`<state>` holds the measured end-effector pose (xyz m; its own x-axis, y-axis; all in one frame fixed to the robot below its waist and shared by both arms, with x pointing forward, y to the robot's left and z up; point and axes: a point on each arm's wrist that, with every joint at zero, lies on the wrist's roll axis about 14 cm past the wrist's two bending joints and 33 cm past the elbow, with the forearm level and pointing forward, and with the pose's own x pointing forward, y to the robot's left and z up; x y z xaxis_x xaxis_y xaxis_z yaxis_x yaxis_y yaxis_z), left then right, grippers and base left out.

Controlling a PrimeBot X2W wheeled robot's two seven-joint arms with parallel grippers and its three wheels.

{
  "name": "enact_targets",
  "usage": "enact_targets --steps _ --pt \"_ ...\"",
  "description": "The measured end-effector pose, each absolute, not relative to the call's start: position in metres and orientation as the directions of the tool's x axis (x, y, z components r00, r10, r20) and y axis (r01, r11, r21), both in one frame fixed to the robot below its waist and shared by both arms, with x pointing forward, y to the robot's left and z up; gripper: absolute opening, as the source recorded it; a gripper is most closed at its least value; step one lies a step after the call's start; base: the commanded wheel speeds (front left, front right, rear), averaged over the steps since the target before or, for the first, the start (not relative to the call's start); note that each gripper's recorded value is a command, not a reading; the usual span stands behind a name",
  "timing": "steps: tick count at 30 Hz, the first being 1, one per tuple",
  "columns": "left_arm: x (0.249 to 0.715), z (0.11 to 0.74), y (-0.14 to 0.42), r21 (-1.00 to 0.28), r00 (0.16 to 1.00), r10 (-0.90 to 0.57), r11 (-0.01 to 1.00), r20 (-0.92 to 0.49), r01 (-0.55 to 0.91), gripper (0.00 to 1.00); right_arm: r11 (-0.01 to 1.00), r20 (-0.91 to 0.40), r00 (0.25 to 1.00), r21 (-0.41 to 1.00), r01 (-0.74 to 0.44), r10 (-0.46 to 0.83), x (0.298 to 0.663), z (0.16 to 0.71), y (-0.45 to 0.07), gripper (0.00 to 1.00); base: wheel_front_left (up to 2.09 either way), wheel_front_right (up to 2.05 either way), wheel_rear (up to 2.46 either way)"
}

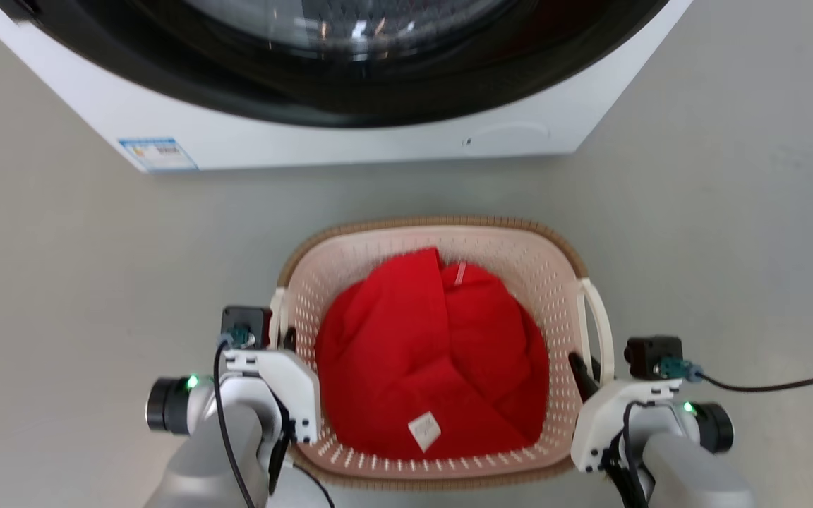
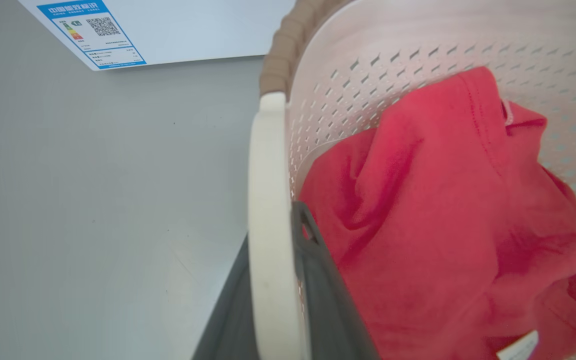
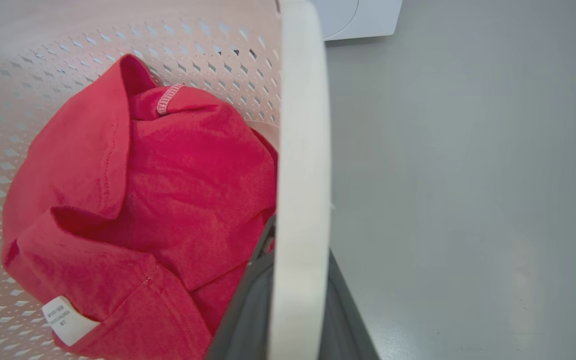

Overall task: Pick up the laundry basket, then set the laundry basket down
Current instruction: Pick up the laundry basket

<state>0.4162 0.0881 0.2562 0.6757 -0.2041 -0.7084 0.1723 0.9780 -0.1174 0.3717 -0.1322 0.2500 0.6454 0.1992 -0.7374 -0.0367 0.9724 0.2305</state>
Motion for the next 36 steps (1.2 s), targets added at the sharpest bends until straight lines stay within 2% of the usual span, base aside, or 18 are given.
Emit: enact_targets --steps 15,23,36 --pt "0.354 0.291 0.079 -0.102 0.656 -0.229 0.969 -0.719 0.226 0.0 0.972 -0.745 0.639 0.234 -0.022 0.193 0.31 0.282 -0.135 0.0 0.0 0.0 0.0" --pt "0.337 0.31 0.076 -0.081 0.67 -0.237 0.963 -0.703 0.256 0.0 0.974 -0.727 0.658 0.219 -0.049 0.196 0.297 0.297 -0.135 0.0 0.0 0.0 0.0" --pt "0.318 0.317 0.077 -0.06 0.657 -0.228 0.962 -0.719 0.268 0.0 0.975 -0.738 0.642 0.204 -0.083 0.209 0.283 0.304 -0.132 0.0 0.0 0.0 0.0"
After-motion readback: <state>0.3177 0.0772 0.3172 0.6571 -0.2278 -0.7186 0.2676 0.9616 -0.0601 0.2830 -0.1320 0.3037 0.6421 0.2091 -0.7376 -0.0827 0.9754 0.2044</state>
